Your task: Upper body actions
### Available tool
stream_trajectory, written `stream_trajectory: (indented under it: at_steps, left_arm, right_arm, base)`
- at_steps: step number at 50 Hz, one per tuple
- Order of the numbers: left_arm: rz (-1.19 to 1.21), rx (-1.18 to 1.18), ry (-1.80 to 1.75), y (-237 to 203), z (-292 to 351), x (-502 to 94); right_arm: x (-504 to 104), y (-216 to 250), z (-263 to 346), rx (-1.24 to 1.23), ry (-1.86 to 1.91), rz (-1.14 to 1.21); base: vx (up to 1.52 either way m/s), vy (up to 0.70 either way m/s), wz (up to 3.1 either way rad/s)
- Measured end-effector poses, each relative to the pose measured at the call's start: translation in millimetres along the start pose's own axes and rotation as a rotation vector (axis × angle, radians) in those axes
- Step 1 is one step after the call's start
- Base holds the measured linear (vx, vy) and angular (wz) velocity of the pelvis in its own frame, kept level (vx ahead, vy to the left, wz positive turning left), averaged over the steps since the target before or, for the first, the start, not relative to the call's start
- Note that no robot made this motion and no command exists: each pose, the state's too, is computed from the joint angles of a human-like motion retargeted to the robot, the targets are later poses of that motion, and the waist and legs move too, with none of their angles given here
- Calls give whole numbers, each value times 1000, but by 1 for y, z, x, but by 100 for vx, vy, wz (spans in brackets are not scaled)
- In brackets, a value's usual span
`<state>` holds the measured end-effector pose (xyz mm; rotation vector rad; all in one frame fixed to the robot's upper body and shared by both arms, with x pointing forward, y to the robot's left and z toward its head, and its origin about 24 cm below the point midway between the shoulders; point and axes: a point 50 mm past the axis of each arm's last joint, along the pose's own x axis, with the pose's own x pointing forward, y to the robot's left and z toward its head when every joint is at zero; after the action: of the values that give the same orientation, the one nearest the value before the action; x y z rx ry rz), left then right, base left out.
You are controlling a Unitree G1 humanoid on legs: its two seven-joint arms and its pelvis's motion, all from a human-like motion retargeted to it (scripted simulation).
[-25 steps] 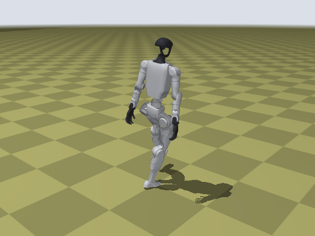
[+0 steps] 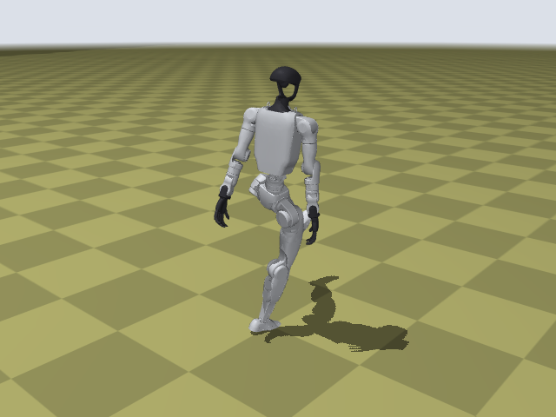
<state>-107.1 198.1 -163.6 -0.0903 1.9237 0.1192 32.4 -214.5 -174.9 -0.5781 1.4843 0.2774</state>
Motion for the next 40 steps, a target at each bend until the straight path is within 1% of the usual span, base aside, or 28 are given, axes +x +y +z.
stream_trajectory:
  at_steps: [5, 10, 18, 21, 25, 29, 34, 37, 40]
  left_arm:
    - [48, -57, -70, 8, 19, -3]
    - [86, -44, -161, 14, 51, -10]
    - [129, 76, -366, 16, 114, -30]
    - [128, 108, -397, 14, 124, -34]
    - [132, 133, -396, 14, 121, -33]
    - [108, 97, -309, 13, 95, -22]
    - [31, 28, -133, 6, 44, -7]
    - [30, 27, -35, 6, 17, -3]
    - [77, 46, 10, 13, 4, -3]
  right_arm:
    - [-6, 16, -51, -13, 174, 48]
    - [-15, 23, -92, 88, 321, 47]
    - [-23, 36, -116, 302, 435, 47]
    - [-20, 37, -103, 297, 405, 59]
    - [-11, 35, -70, 263, 277, 85]
    - [-2, 24, -24, 147, 87, 112]
    - [1, 5, 19, 4, -102, 54]
    - [0, 0, 24, -19, -135, 21]
    - [1, 1, 12, 14, -80, 13]
  base:
    - [20, 15, 121]
    - [18, 15, 83]
    - [13, 15, 91]
    - [10, 19, 48]
    - [13, 14, -34]
    - [16, 15, -74]
    - [17, 22, -9]
    - [21, 21, 66]
    - [21, 28, 40]
